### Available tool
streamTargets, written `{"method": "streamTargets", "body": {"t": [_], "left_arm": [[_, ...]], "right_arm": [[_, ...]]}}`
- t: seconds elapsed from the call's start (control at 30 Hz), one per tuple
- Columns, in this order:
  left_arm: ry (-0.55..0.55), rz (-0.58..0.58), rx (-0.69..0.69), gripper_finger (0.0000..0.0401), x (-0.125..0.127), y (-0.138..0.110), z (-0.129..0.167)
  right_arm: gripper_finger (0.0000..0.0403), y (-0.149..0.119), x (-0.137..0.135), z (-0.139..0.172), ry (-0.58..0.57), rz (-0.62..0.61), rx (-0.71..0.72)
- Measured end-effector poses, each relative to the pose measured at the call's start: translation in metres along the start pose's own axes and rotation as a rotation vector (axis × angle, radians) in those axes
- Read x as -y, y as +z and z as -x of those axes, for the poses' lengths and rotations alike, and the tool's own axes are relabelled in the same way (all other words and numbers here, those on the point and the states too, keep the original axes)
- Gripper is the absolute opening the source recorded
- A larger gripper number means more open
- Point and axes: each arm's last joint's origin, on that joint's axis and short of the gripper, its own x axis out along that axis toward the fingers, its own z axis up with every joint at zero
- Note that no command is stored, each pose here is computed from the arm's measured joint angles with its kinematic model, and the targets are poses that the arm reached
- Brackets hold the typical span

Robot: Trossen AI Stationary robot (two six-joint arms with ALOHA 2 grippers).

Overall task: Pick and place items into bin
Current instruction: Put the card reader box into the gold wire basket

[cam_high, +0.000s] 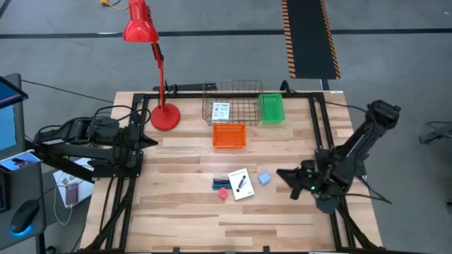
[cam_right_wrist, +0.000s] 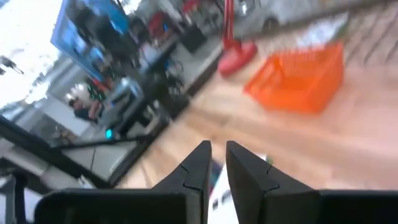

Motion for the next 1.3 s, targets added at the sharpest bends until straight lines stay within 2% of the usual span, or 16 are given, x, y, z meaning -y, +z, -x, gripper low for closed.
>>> {"method": "streamTargets", "body": {"t": [0.17,0.43,0.67,0.87,1.3], "left_arm": [[0.001,0.002,-0.001,0.0000,0.000,0.000,0.000],[0.000,0.006,0.000,0.0000,0.000,0.000,0.000],[0.001,0.003,0.000,0.0000,0.000,0.000,0.000],[0.000,0.002,0.000,0.0000,0.000,0.000,0.000],[0.000,-0.002,0.000,0.0000,0.000,0.000,0.000]], "right_arm": [[0.0043,-0.022,0.000,-0.018,-0.015,-0.095,-0.128],[0.0043,-0.047,-0.003,-0.028,0.011,-0.172,-0.204],[0.0051,-0.072,0.003,-0.036,-0.008,-0.314,-0.304],[0.0076,-0.084,0.008,-0.044,-0.033,-0.379,-0.356],[0.0160,-0.083,0.010,-0.062,-0.063,-0.496,-0.439]]}}
